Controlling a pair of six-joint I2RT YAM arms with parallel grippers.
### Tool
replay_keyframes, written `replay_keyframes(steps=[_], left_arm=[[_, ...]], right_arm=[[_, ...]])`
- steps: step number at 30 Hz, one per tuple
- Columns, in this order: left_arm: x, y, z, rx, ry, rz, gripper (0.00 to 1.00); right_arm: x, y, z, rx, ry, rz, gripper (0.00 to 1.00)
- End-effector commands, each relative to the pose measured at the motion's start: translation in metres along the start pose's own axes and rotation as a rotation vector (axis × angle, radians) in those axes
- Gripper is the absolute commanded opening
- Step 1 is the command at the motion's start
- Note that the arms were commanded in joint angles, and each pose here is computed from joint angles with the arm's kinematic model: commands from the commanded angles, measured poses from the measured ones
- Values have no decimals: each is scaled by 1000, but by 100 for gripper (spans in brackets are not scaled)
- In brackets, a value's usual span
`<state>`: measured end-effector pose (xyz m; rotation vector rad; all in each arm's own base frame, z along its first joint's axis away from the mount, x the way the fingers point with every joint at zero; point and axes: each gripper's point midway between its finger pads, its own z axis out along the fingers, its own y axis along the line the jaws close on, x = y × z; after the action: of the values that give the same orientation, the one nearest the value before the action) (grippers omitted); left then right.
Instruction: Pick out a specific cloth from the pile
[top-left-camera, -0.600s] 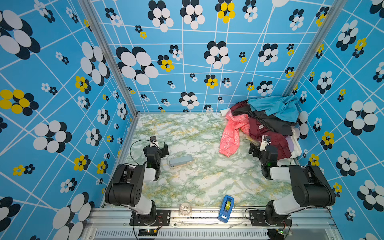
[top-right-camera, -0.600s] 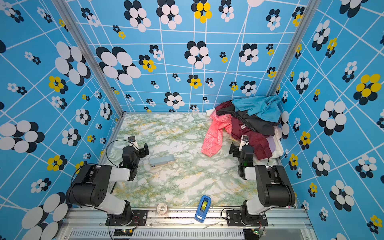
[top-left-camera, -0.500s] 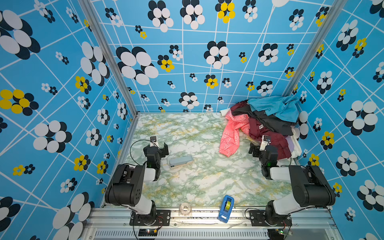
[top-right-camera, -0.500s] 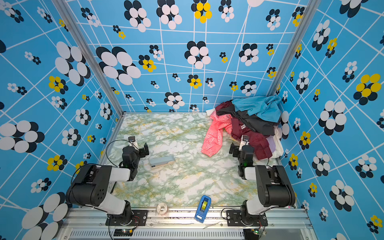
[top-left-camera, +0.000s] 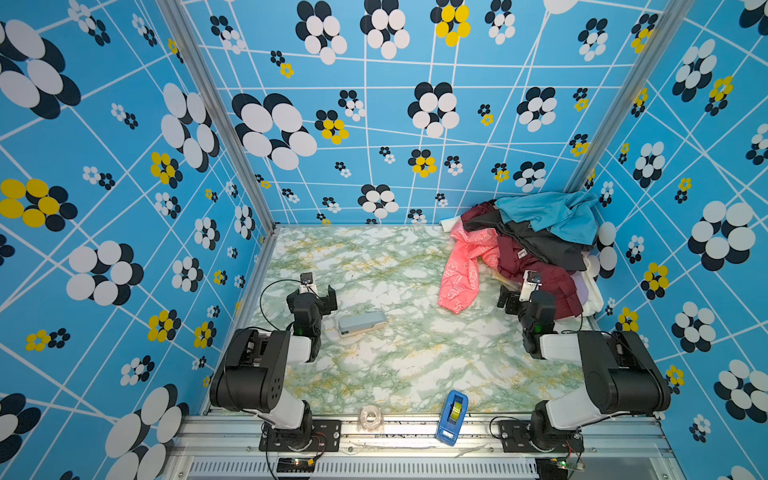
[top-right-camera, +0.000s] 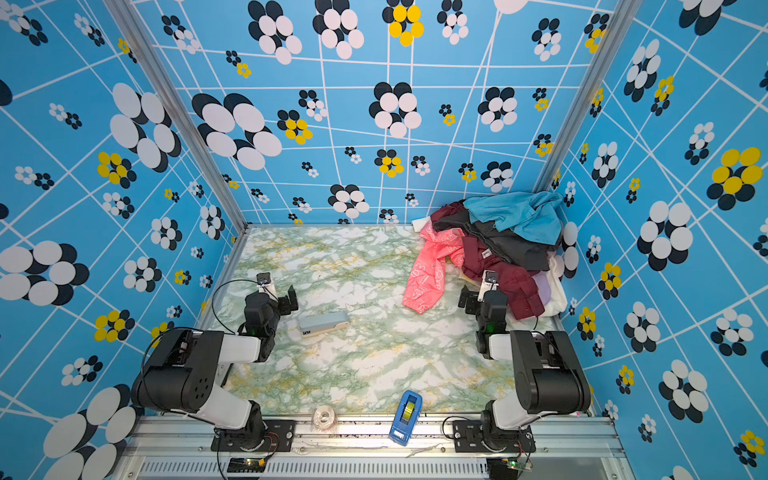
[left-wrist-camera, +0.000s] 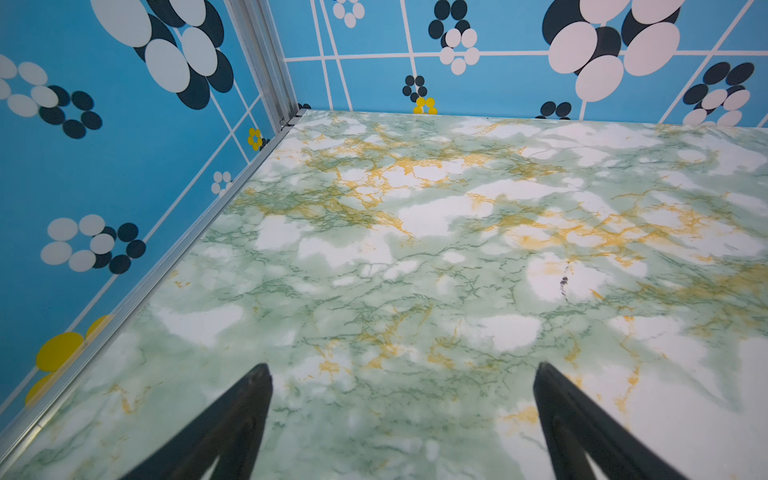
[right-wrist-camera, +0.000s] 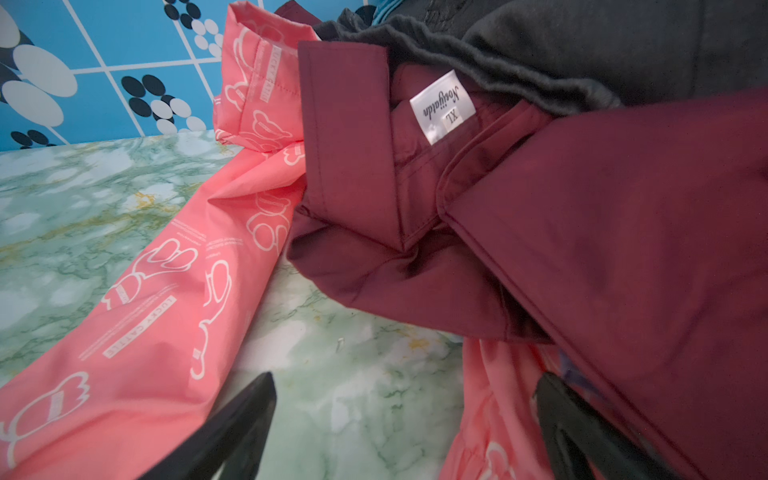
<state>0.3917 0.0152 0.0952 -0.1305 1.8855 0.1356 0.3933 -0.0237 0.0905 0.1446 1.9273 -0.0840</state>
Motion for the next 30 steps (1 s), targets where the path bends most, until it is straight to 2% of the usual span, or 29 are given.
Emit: replay_keyframes(steps=[1,25,29,30], left_arm=[[-4,1,0,0,-15,0,99],[-8,2,-3,-25,-9,7,99],[-15,-4,-7,-22,-38,43,99],[-18,0,-10,-63,-42,45,99]], right_arm=[[-3,1,1,8,-12,-16,99],[-8,-3,0,31,-26,-8,99],[-23,-11,-7,84,37,4,99],[-29,-10,-10,83,57,4,99]])
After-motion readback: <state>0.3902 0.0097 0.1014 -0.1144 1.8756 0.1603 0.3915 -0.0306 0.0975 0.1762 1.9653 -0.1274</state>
